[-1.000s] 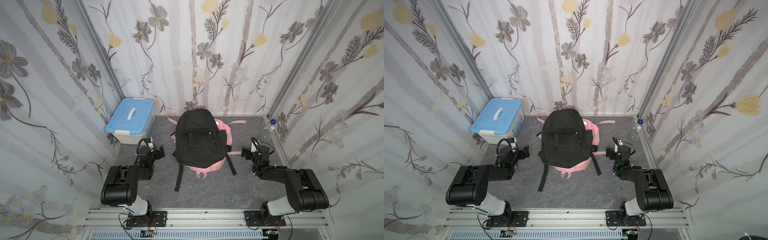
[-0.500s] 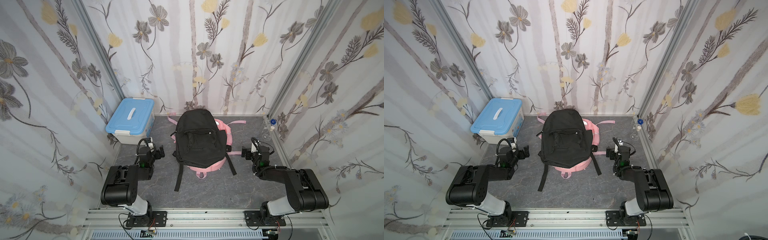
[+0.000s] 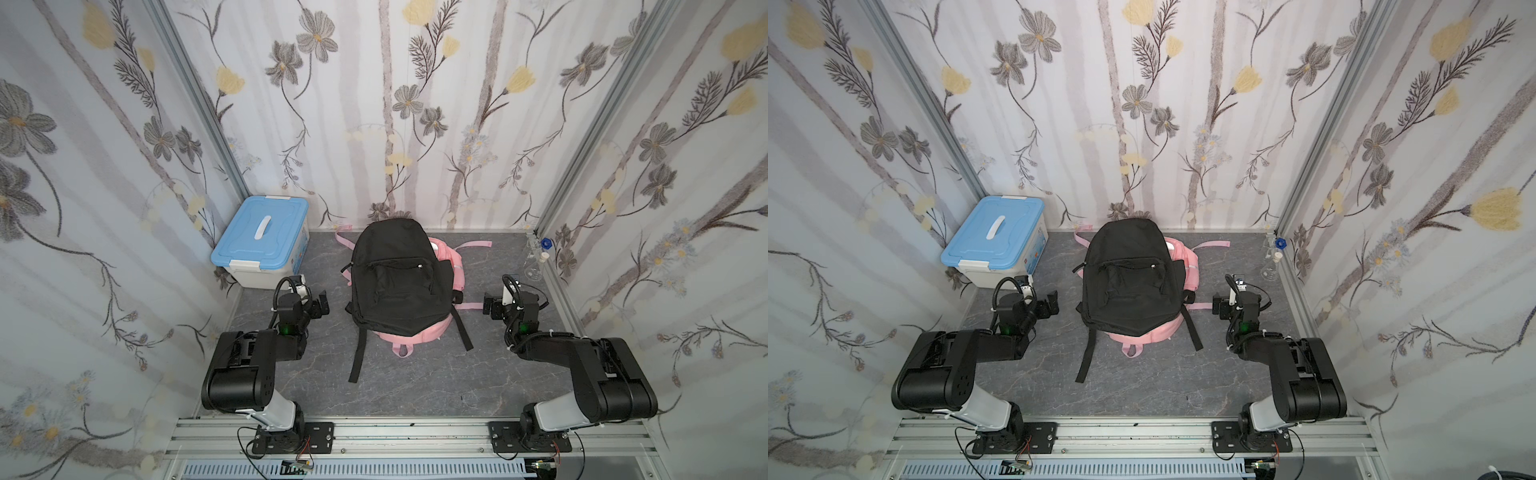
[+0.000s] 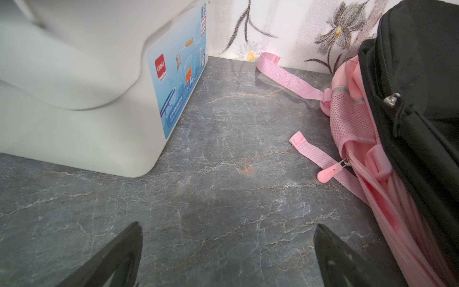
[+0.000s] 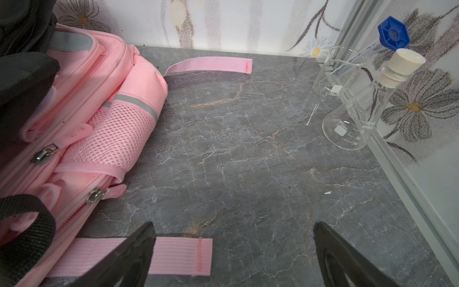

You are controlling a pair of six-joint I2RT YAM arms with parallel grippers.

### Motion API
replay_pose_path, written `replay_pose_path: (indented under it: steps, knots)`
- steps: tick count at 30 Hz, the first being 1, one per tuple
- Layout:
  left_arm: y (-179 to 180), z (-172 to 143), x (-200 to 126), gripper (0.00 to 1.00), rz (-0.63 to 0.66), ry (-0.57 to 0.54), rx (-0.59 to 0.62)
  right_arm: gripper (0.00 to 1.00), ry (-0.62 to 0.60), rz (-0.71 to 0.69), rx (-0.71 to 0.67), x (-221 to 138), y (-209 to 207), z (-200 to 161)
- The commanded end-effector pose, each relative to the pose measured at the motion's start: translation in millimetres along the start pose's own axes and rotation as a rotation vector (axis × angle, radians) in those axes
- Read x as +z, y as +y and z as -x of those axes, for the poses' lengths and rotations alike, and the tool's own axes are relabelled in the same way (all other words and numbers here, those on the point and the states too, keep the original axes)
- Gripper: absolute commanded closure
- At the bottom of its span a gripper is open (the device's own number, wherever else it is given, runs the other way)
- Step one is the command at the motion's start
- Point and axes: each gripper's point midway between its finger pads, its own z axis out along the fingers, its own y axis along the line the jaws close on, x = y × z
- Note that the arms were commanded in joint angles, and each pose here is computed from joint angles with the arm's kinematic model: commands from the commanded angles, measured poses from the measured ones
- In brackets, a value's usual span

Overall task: Zip up the backpack
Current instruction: Zip the zipper on the backpack.

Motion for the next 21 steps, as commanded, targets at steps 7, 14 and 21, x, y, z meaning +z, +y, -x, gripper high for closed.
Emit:
replay_pose_path:
  steps: [7,14,21]
  knots:
    - [1,19,-4,0.0,0.047,-0.017,0.024,0.0,-0.031,-0.005,0.003,-3,-1,16]
    - [-8,90,-51,0.0,0.159,-0.154,-0.127,0.0,0.107,-0.047,0.025,-24,18,74]
    - [-32,138,-51,0.0,0.262,-0.101,-0.393,0.0,0.226,-0.064,0.122,-25,75,136]
